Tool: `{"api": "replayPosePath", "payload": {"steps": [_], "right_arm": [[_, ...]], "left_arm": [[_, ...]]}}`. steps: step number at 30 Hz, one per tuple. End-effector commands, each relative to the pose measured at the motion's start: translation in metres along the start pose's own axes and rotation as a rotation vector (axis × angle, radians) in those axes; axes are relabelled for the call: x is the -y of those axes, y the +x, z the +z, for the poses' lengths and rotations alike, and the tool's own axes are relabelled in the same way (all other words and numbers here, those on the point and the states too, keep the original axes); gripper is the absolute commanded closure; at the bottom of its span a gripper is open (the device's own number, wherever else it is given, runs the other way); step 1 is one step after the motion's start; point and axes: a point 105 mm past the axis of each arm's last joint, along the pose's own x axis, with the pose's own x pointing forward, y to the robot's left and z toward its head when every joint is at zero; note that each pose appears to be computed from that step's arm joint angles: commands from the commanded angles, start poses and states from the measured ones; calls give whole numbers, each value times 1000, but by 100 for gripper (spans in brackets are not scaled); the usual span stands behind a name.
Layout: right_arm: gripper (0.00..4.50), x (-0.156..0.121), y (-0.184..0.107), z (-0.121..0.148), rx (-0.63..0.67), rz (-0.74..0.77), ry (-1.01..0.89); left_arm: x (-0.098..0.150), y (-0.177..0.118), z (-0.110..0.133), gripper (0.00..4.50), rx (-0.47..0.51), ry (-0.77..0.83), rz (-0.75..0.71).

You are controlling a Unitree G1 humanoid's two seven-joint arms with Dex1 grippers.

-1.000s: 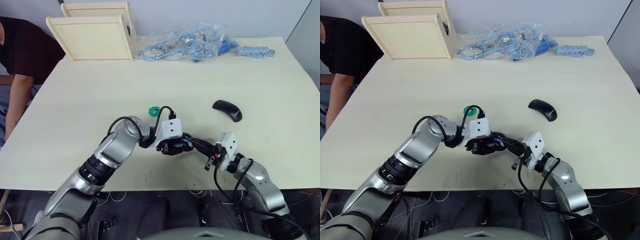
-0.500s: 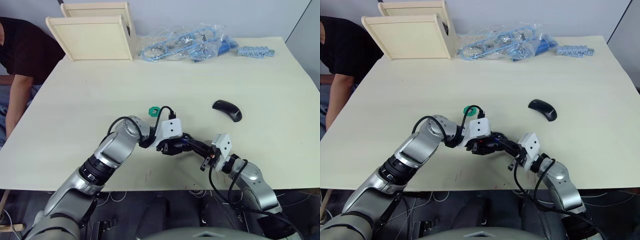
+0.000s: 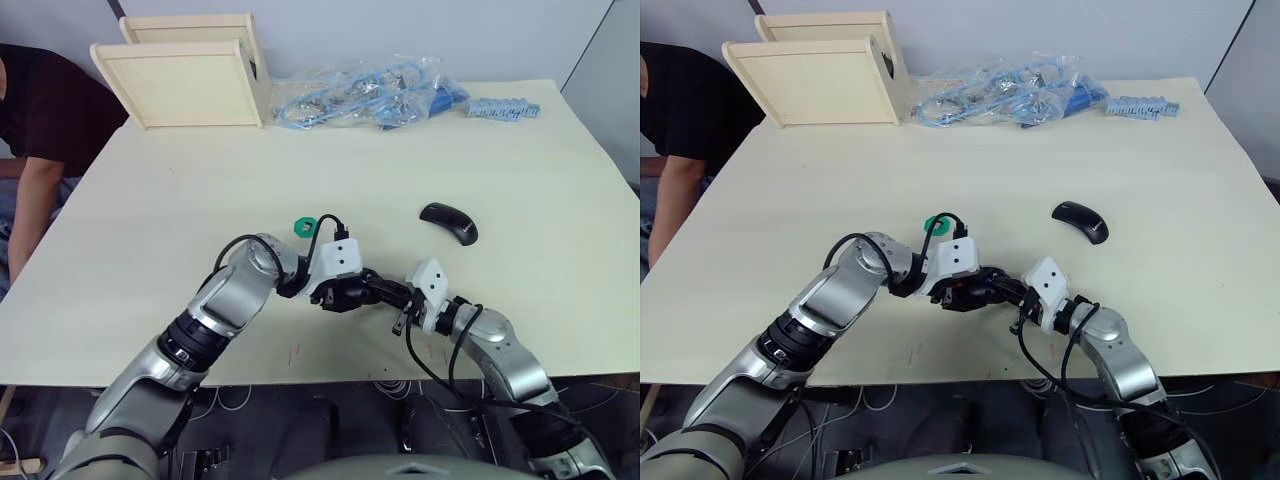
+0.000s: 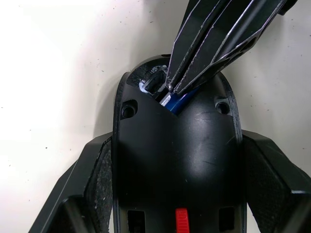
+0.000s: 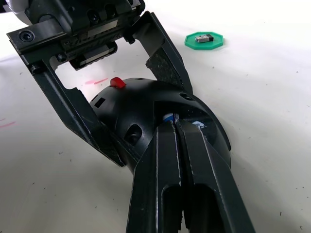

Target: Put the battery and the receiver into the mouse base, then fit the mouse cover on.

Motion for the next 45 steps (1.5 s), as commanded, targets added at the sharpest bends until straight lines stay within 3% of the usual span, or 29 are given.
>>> {"api": "replayPosePath", "payload": {"steps": [1,3,7,8,15,18,26,36,37,39,45], "right_arm": [[446,-1,-12,1,7,30,72],[446,6,-28,26,71,37,50],[446,11,-57,40,56,65,-5],[423,13,-64,42,50,66,-16],[161,13,-111,45,7,58,-54],[5,10,-127,45,-8,39,-63],[5,4,-145,47,-26,-23,-63],[5,3,-143,47,-23,-28,-65],[0,3,-144,47,-23,-29,-66],[0,4,-143,46,-21,-30,-67],[0,5,-142,43,-8,-35,-72]], "left_arm": [[5,7,-5,151,-18,-7,-14],[5,8,-5,151,-18,-11,-17],[3,8,-5,151,-15,-9,-15],[3,8,-5,151,-14,-9,-14],[2,10,-1,151,2,-4,-20],[1,12,2,151,8,0,-26],[1,15,5,151,10,16,-39],[0,13,3,151,7,4,-42],[-2,12,5,48,17,3,-25],[-3,9,8,4,33,-3,-23],[-7,-20,16,4,163,-65,29]]}}
